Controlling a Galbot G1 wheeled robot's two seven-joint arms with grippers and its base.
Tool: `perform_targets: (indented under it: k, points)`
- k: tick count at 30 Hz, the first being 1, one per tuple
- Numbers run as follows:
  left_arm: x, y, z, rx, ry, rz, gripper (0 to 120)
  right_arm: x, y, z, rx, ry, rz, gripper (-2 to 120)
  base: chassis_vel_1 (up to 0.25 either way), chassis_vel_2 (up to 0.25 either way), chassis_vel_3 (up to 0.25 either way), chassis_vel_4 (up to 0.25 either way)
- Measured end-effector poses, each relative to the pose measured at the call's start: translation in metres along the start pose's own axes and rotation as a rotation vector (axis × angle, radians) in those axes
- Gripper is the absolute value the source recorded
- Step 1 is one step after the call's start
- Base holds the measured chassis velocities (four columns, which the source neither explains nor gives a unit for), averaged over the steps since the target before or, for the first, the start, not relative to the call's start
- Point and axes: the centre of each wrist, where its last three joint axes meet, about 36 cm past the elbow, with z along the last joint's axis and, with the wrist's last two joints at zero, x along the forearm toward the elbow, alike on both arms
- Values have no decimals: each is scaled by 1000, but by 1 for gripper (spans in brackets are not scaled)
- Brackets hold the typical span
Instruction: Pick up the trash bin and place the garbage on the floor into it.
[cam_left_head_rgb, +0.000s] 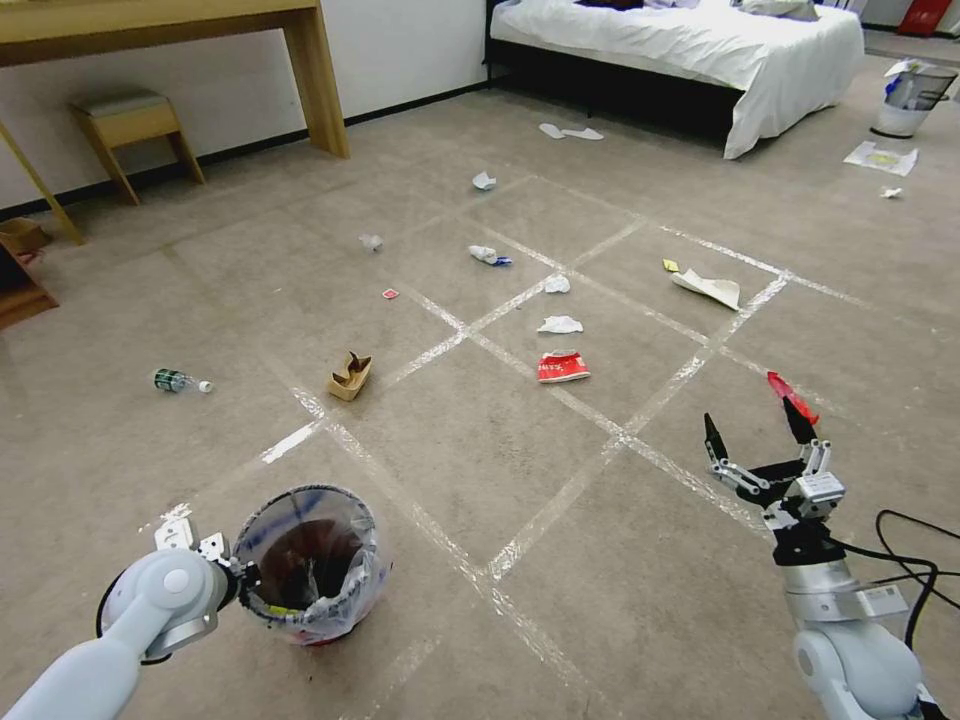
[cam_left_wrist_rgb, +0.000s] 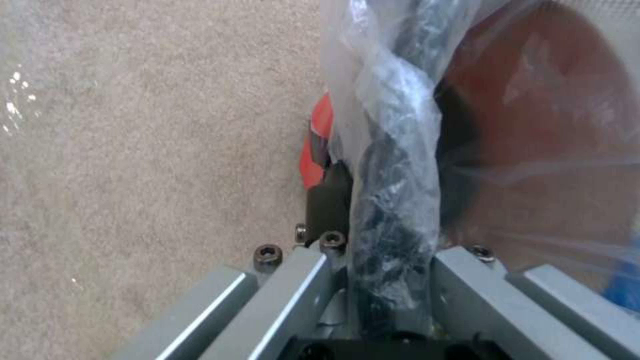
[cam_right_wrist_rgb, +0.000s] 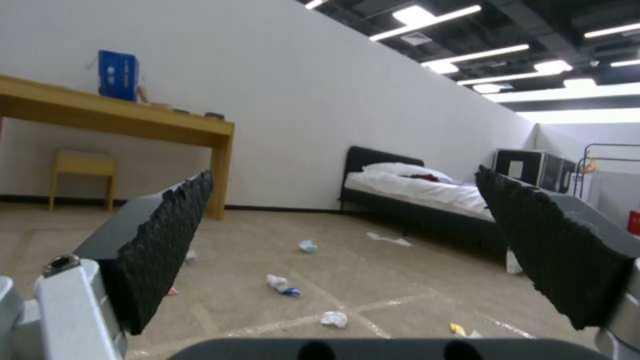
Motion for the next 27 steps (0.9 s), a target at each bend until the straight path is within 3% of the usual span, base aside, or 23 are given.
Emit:
perform_targets:
  k: [10,16,17,20,27]
  points:
    - [24,2,10,43,-11,36,0,2,3,-1,-11,-2,17,100,0,0,0,0]
    - [52,4,14,51,-42,53,0,4,5,-5,-22,-26,53,100,0,0,0,0]
    - [67,3,15,48,-62,63,0,8,9,-4,-37,-33,75,100,0,0,0,0]
    - [82,2,14,52,-83,72,0,11,15,-3,-50,-39,100,100,0,0,0,0]
    - [104,3,9,64,-125,61,0,16,23,0,-64,-58,166,100,0,0,0,0]
